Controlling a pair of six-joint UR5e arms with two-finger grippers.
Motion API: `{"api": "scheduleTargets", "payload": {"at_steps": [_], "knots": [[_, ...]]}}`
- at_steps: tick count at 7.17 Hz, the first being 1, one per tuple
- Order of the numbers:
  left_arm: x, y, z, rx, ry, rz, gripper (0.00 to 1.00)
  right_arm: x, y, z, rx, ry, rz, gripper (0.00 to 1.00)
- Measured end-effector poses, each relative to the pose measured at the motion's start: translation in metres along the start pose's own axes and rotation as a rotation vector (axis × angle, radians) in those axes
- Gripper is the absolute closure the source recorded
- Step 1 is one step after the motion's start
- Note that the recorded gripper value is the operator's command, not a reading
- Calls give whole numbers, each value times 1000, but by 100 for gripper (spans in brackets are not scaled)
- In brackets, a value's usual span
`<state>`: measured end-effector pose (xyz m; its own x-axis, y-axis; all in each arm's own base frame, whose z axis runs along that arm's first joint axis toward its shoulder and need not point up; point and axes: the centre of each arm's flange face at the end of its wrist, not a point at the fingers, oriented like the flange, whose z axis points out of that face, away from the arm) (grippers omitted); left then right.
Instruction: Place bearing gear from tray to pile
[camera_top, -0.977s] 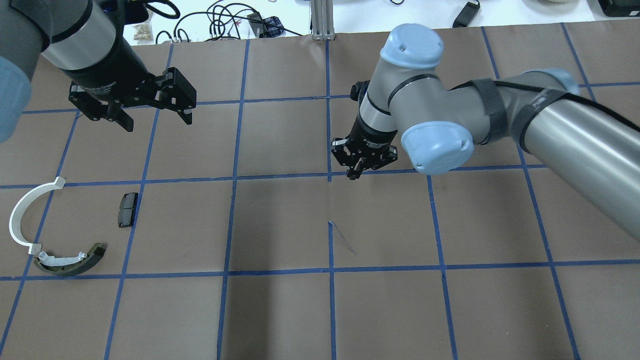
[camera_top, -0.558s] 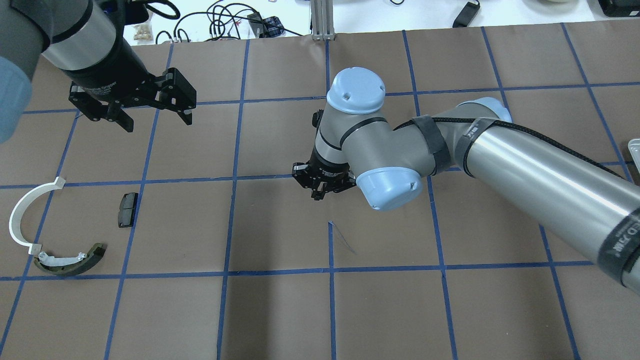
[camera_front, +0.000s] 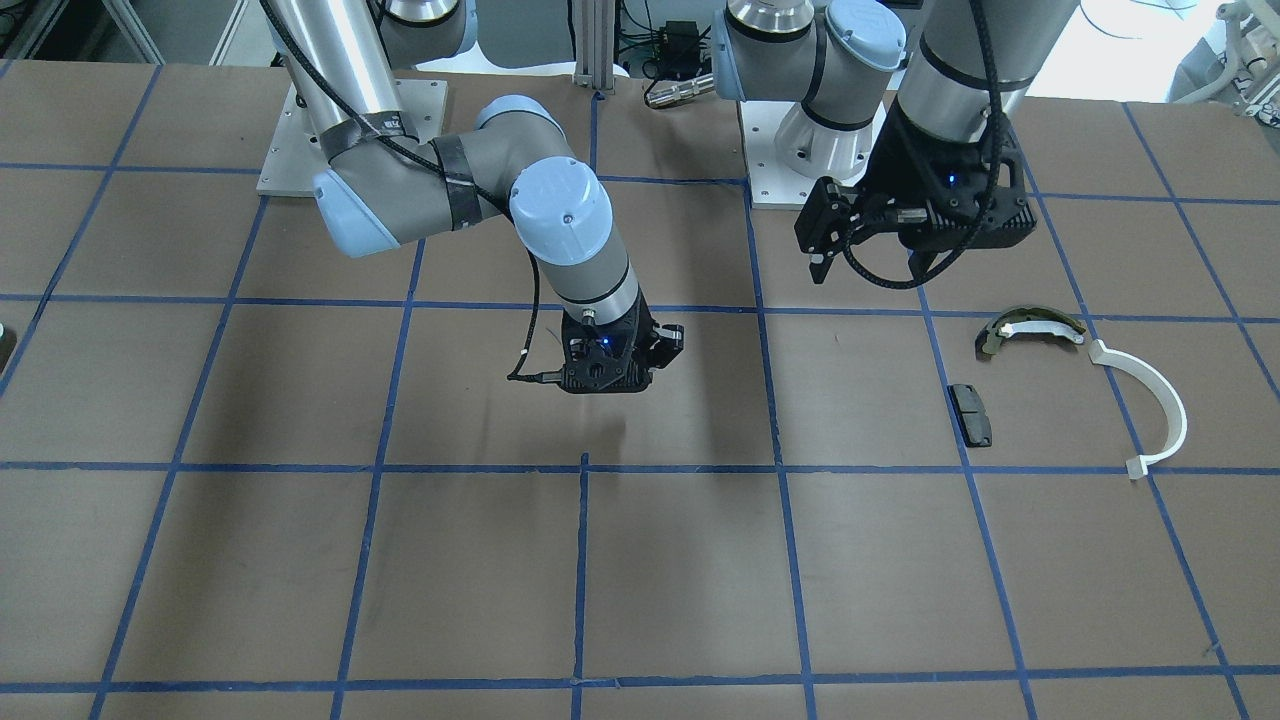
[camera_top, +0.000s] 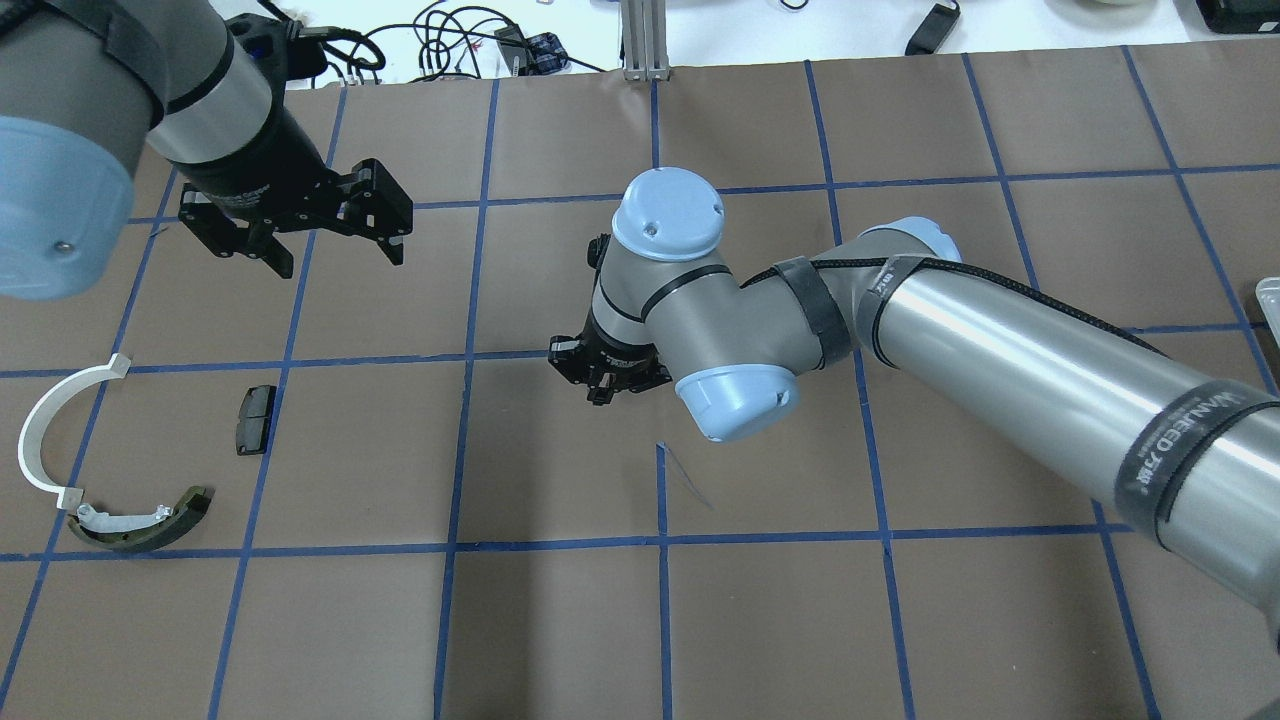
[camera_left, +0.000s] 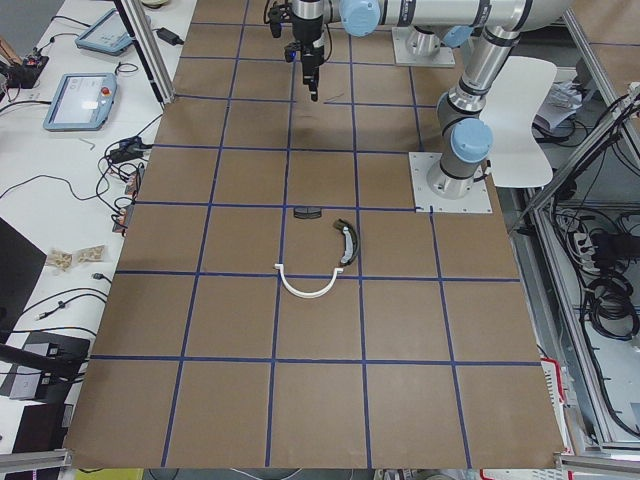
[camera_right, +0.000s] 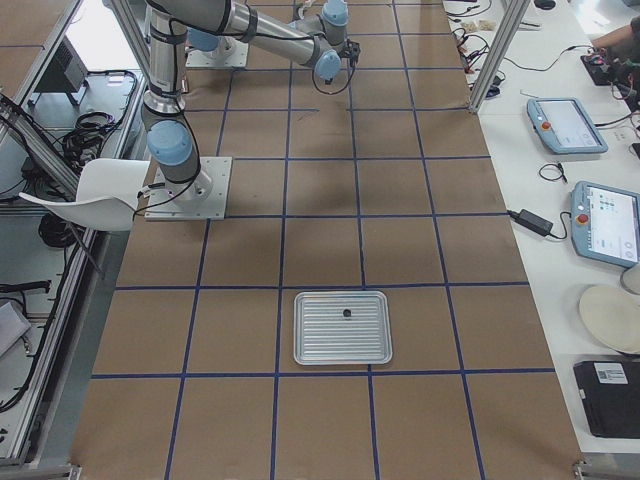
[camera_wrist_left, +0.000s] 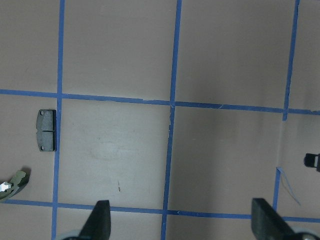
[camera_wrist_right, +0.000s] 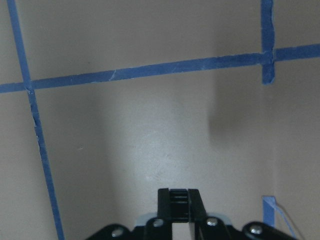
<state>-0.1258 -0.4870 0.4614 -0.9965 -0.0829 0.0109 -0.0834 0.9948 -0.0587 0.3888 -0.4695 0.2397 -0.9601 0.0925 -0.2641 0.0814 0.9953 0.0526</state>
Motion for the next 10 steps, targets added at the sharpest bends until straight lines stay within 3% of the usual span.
{"api": "scheduleTargets", "payload": {"at_steps": [1, 3, 5, 7, 10], "knots": [[0, -4, 34, 5, 2, -1, 0, 0, -1, 2, 1, 3, 9, 0], [0, -1, 131, -40, 3, 3, 0, 4, -5, -3, 17, 16, 8, 0], [3, 16, 208, -131, -3, 14, 0, 40, -28, -21, 70, 105, -11, 0], [41, 26, 248, -133, 6, 31, 0, 111, -63, -65, 62, 169, -40, 0], [137, 51, 278, -75, 44, 26, 0, 275, -101, -145, -4, 183, -98, 0]]}}
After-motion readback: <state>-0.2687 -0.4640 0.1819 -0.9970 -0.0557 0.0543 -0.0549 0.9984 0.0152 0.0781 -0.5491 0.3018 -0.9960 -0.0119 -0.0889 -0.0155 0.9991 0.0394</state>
